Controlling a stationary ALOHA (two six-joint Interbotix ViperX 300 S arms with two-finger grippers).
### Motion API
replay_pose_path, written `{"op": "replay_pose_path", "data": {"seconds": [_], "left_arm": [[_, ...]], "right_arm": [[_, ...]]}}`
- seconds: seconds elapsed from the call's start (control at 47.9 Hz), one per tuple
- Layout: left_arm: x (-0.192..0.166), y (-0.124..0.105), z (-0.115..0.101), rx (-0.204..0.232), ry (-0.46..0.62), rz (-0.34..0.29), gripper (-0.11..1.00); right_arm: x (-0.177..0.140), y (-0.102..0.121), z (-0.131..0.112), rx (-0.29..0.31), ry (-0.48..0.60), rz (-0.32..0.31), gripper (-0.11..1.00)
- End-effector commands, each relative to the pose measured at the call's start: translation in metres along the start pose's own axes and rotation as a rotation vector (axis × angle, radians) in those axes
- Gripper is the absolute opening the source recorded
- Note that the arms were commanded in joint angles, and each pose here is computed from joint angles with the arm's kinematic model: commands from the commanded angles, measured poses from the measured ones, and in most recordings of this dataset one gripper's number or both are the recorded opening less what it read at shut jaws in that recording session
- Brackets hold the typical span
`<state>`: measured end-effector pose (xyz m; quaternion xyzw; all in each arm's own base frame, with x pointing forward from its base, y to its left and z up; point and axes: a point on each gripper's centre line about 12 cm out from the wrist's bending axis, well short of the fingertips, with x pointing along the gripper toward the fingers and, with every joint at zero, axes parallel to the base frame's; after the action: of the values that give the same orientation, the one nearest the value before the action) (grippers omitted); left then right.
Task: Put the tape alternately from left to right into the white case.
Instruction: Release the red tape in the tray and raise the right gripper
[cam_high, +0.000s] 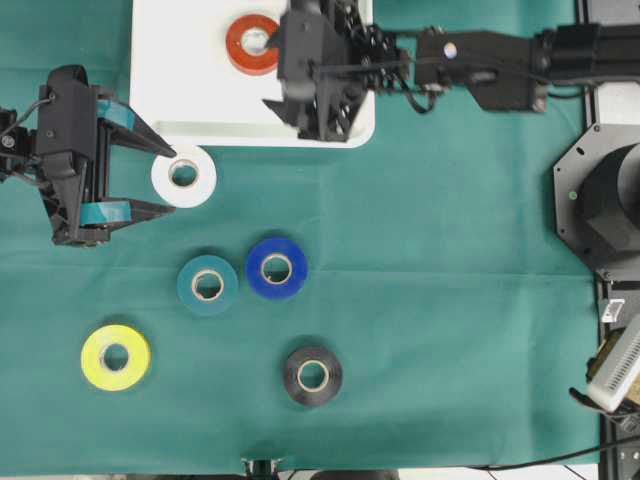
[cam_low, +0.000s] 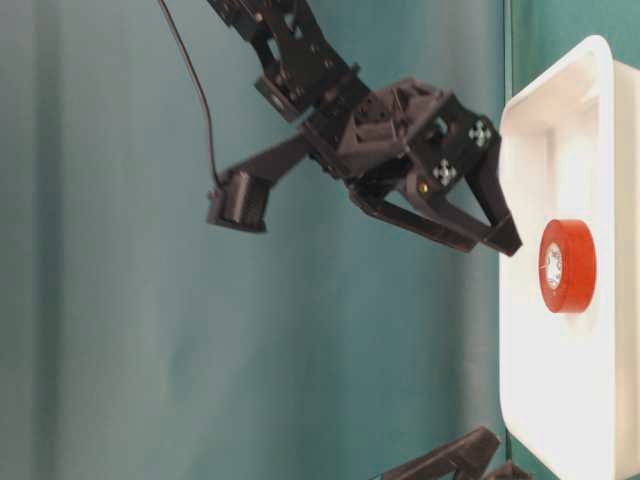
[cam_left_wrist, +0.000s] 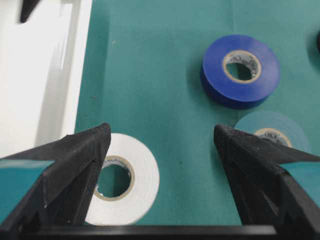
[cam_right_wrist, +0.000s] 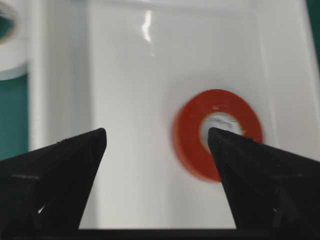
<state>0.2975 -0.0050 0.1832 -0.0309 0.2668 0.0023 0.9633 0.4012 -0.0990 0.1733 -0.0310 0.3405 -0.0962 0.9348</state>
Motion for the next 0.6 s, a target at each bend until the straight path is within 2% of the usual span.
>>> {"op": "replay_pose_path", "data": {"seconds": [0.0, 0.313, 0.584], "left_arm": [[-0.001, -0.001, 0.008, 0.001, -0.026, -0.002, 0.91], [-0.001, 0.0, 0.009, -0.002, -0.028, 0.0, 0.91], [-0.001, -0.001, 0.01, -0.002, -0.031, -0.002, 0.91]], "right_arm": [[-0.018, 0.011, 0.015, -0.018, -0.06, 0.019, 0.84], [-0.04, 0.051, 0.007, -0.081, -0.073, 0.101, 0.84], [-0.057, 0.076, -0.004, -0.124, -0.074, 0.158, 0.84]]}}
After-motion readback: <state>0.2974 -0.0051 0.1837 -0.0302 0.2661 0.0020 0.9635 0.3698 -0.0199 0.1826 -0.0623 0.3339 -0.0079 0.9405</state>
